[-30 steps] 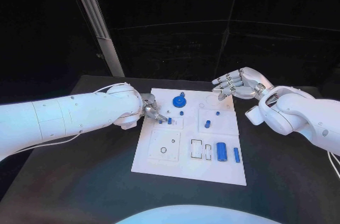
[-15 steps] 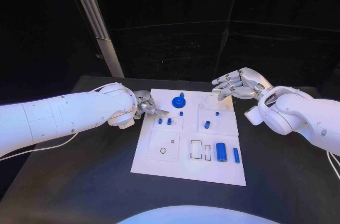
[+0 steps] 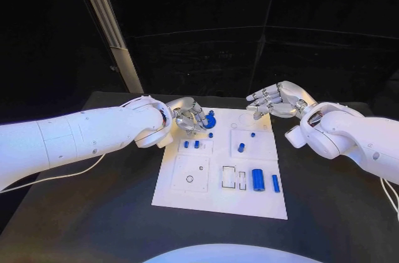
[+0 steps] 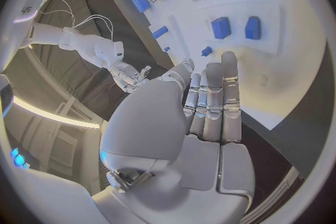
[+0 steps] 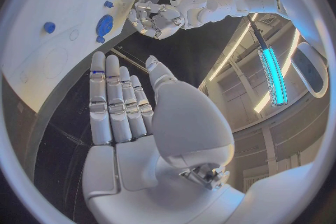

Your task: Assemble the parts on the task board

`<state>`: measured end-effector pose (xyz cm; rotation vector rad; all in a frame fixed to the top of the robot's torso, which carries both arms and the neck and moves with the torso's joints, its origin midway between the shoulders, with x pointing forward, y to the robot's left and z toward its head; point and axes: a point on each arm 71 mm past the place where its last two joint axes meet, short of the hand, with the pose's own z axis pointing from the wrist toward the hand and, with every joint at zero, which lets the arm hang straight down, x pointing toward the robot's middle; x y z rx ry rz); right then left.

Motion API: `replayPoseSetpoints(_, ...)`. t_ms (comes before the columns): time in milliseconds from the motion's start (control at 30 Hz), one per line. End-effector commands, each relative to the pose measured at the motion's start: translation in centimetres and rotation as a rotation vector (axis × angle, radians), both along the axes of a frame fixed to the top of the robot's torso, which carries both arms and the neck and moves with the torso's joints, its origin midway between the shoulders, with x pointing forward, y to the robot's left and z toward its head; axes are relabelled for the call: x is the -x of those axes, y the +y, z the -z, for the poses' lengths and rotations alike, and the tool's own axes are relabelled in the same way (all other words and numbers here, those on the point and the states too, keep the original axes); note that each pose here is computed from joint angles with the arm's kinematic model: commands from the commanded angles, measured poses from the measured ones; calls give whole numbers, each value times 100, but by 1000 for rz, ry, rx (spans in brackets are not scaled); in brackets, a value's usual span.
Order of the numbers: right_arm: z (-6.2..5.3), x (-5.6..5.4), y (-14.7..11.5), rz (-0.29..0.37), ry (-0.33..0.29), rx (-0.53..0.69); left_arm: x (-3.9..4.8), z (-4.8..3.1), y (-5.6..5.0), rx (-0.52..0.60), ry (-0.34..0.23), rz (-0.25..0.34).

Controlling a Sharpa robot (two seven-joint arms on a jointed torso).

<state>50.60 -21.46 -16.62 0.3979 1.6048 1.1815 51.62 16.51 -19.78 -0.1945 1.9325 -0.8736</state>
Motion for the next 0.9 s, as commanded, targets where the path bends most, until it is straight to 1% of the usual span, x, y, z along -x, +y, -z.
replayPoseSetpoints(33, -14, -3, 12, -6, -7, -3, -14, -97, -145, -72, -225, 138)
replayPoseSetpoints(133, -14, -3, 20, -8, -7, -4, -24, -63, -234, -160, -273, 174)
replayPoseSetpoints(233, -14, -3, 24, -9, -7, -4, -44, -34, -282, -233, -302, 193)
replayPoseSetpoints(367, -14, -3, 25, -8, -8, -4, -68, -3, -318, -287, -322, 203)
replayPoseSetpoints(600, -15, -3, 37, -11, -8, -5, -99, 44, -404, -352, -330, 229)
replayPoseSetpoints(700, -15, -2, 42, -12, -8, -6, -110, 71, -438, -380, -323, 243)
replayPoseSetpoints(900, -16, -2, 45, -13, -9, -6, -116, 114, -477, -399, -307, 260)
